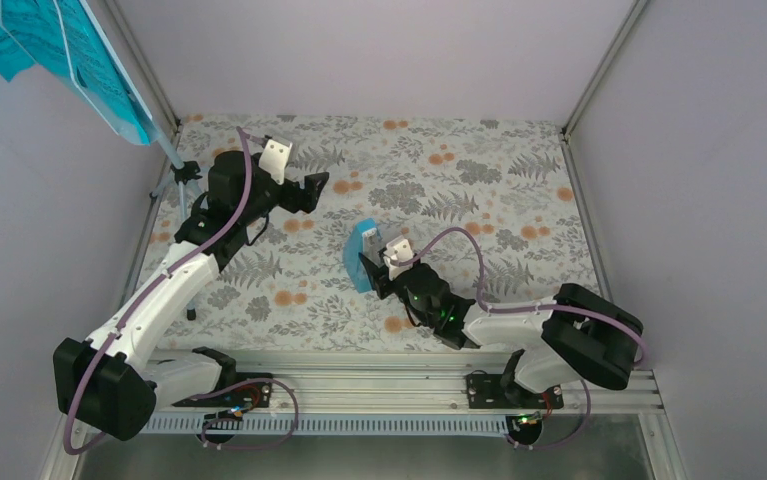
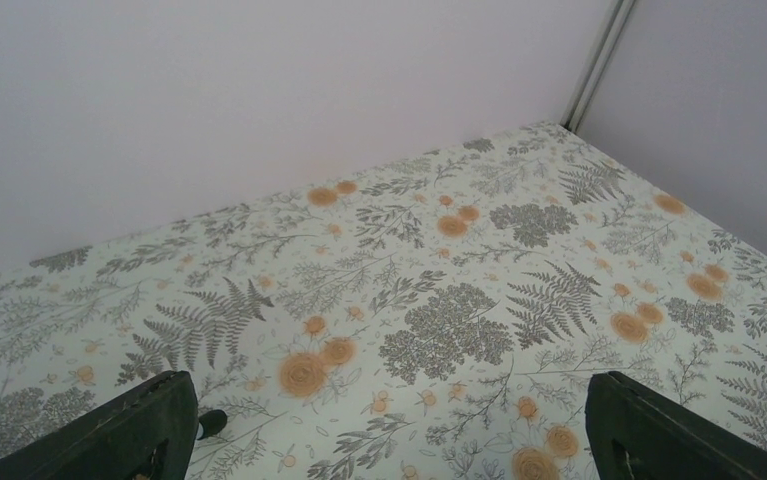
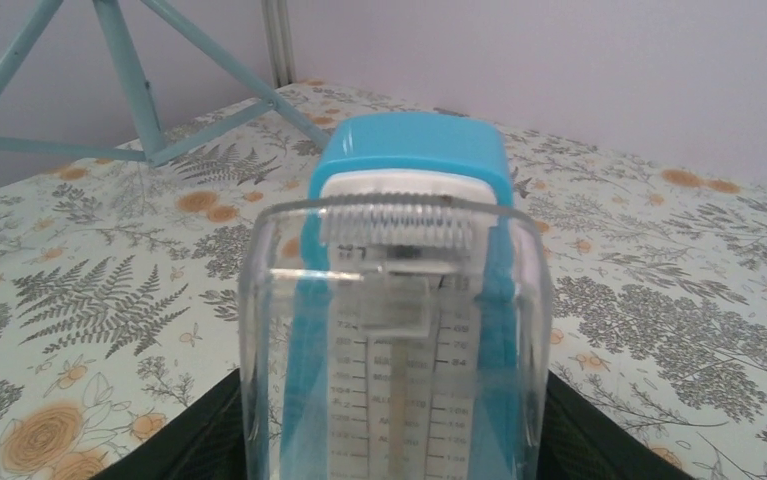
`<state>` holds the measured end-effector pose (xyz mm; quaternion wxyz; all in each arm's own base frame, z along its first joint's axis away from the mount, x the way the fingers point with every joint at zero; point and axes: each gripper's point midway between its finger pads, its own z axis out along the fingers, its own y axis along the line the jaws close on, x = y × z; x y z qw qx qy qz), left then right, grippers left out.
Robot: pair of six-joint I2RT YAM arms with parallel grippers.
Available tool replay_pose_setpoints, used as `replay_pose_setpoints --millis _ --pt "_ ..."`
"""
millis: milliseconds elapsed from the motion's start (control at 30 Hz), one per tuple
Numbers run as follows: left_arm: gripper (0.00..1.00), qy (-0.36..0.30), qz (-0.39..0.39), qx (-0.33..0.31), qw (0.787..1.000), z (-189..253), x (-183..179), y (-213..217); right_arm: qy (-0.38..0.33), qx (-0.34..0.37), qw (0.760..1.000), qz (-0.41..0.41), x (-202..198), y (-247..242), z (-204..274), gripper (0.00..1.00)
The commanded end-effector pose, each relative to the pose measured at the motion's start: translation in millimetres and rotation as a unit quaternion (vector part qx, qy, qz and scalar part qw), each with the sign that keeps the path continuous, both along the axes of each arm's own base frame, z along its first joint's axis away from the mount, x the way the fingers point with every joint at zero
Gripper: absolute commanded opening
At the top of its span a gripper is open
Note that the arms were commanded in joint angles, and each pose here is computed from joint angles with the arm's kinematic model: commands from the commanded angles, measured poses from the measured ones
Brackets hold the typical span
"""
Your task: Pack up the instrument practice props
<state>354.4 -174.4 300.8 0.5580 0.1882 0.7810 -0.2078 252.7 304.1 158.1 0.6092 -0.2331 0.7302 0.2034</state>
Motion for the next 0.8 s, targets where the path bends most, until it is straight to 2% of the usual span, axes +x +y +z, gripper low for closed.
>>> replay_pose_setpoints --millis 0,367,767 --pt "0.96 -0.009 -0.007 0.003 1.000 3 -2 0 -0.014 0.006 0.999 -0.034 7 -5 6 0.45" --pt "0.95 -0.006 -0.012 0.004 1.000 0 -2 -2 -0.015 0.001 1.000 -0.015 4 1 6 0.45" --pt "0.95 -0.004 -0.014 0.004 1.000 -1 -1 -3 -0.017 0.038 0.999 -0.015 2 -1 36 0.45"
